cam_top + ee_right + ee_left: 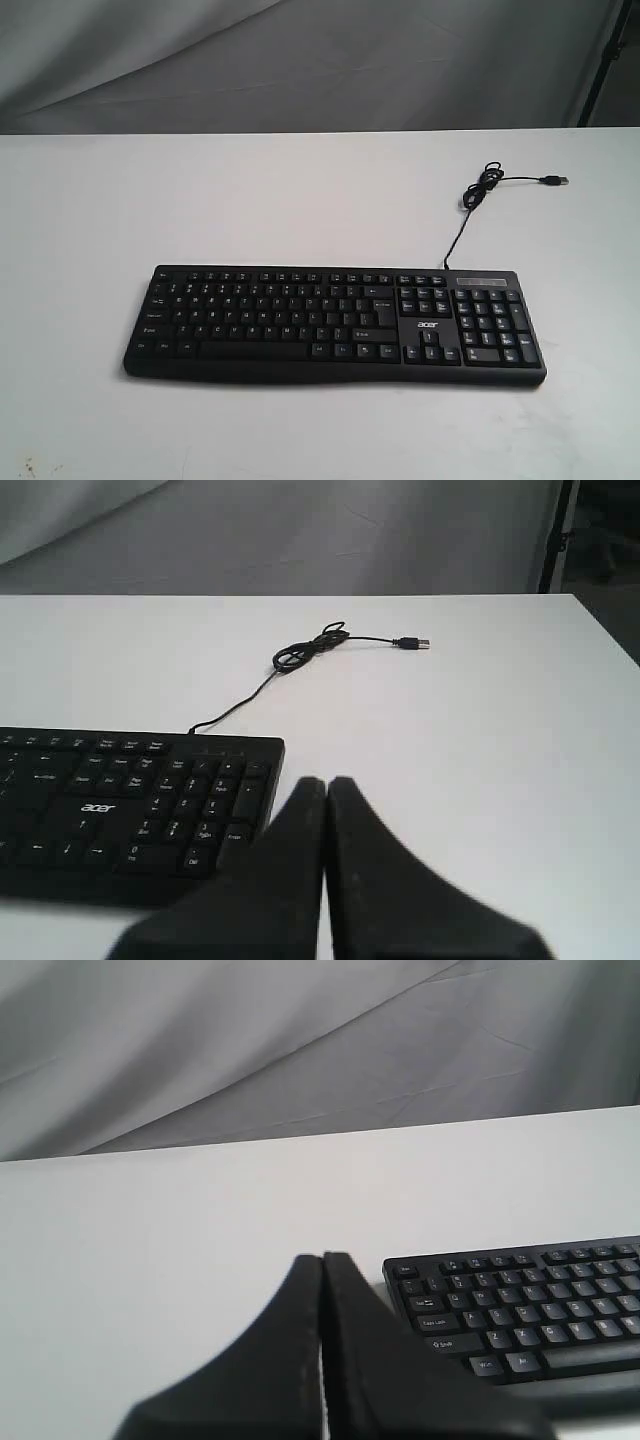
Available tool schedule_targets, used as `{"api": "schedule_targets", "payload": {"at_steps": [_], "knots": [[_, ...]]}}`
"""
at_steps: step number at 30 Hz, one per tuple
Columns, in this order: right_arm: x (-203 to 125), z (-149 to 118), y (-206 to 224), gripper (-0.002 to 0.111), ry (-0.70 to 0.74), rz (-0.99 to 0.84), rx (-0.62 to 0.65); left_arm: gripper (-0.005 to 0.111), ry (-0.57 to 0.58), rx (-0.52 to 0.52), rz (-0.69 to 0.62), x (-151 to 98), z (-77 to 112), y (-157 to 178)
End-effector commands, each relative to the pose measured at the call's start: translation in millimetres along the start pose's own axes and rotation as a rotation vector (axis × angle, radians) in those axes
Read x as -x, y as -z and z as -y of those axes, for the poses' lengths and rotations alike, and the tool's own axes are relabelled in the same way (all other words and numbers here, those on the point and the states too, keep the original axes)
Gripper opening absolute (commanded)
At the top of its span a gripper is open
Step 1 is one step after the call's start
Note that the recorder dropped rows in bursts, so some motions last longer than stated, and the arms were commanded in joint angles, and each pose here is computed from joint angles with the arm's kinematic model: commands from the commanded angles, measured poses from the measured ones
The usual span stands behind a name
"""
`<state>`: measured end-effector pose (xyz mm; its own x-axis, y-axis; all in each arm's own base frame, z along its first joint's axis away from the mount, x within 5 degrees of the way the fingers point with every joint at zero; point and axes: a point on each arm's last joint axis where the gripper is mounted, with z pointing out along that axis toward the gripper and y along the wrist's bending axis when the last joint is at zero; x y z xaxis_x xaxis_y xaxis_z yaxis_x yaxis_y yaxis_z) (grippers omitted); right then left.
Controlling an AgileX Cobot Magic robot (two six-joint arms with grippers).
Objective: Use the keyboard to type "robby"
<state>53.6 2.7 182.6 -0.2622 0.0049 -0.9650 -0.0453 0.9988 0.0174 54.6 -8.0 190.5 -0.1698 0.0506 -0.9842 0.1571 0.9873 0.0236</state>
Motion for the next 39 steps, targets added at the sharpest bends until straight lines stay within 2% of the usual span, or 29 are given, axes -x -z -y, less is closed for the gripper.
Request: {"api": "schedule_targets", "payload": {"at_steps": [1, 19, 31, 33, 36, 39], "knots": [[-1.0, 0.3, 0.0, 0.000, 0.006, 0.002, -0.006, 0.000, -0.003, -0.005, 0.005, -0.8, 0.3, -0.1], [-0.2, 0.3, 0.0, 0.000, 0.009, 0.010, -0.006, 0.000, -0.003, -0.005, 0.005, -0.8, 0.3, -0.1], [47.4, -0.8, 14.0, 0.000, 0.025, 0.563, 0.000, 0.000, -0.003, -0.005, 0.005, -0.8, 0.3, -0.1], [54.3, -1.1, 18.9, 0.000, -0.015, 0.655, 0.016, 0.000, -0.003, -0.005, 0.005, -0.8, 0.3, -0.1], [62.4, -1.6, 25.9, 0.000, -0.169, 0.769, 0.087, 0.000, -0.003, -0.005, 0.005, -0.8, 0.3, -0.1], [67.0, -1.8, 30.7, 0.000, -0.203, 0.841, 0.113, 0.000, -0.003, -0.005, 0.005, -0.8, 0.3, -0.1]]}}
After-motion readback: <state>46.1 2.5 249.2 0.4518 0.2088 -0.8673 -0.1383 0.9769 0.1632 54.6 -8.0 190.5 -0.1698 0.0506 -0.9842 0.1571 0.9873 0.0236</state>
